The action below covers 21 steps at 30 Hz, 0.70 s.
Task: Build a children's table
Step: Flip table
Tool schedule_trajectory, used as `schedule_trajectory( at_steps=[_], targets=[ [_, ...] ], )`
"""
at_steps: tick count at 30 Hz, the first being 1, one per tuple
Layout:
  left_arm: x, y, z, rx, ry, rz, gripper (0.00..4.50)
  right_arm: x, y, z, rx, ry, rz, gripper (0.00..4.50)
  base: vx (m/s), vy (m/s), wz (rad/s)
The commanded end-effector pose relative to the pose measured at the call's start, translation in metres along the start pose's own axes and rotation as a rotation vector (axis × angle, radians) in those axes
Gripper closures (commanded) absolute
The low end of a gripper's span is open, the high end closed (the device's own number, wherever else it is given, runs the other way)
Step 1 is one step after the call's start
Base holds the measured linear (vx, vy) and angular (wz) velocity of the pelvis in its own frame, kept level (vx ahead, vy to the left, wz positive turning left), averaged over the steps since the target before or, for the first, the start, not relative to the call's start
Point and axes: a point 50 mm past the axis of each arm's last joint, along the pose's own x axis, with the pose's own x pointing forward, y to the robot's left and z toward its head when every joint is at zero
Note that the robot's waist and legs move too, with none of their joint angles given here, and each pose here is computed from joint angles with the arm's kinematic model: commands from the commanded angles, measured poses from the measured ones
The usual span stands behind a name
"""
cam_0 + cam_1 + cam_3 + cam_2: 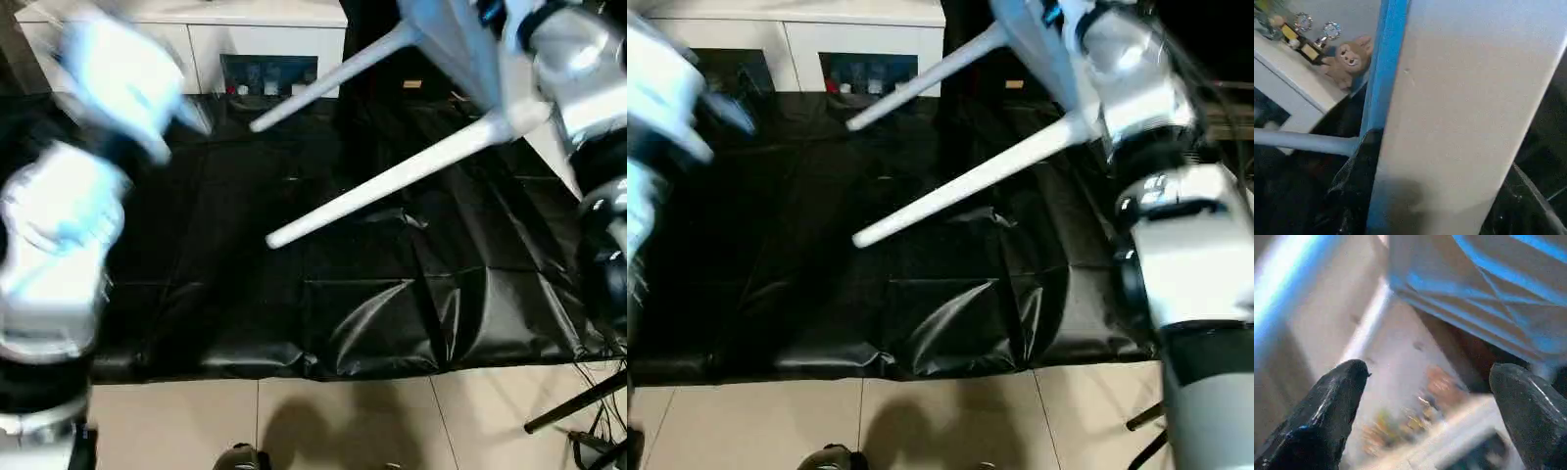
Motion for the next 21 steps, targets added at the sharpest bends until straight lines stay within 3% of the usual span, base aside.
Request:
schedule_trajectory(
  at_steps=[1,4,9,14,17,19,21],
  targets=[
    [0.003,0.017,0.008,0.066,-0.038,0.09,0.0,-0.001,-0.007,0.009,-0.31,-0.052,0.029,2.62,0.0,0.0,0.0],
    [0.005,0.041,0.011,0.172,-0.032,0.22,0.0,0.0,-0.015,0.015,-0.369,-0.064,0.034,2.62,0.0,0.0,0.0],
    [0.005,0.056,0.005,0.233,0.025,0.265,0.0,0.001,-0.02,0.023,-0.447,-0.087,0.071,2.62,0.0,0.0,0.0],
    [0.002,0.048,-0.013,0.204,0.142,0.197,0.0,0.004,-0.018,0.036,-0.521,-0.126,0.11,2.64,0.0,0.0,0.0],
    [0.001,0.045,-0.016,0.191,0.158,0.182,0.0,0.005,-0.016,0.042,-0.543,-0.145,0.119,2.68,0.0,0.0,0.0],
    [-0.001,0.027,-0.024,0.121,0.189,0.096,0.0,0.007,-0.009,0.051,-0.588,-0.171,0.152,2.78,0.0,0.0,0.0],
    [-0.002,0.02,-0.027,0.103,0.206,0.073,0.0,0.008,-0.005,0.054,-0.593,-0.18,0.165,2.78,0.0,0.0,0.0]
  ],
)
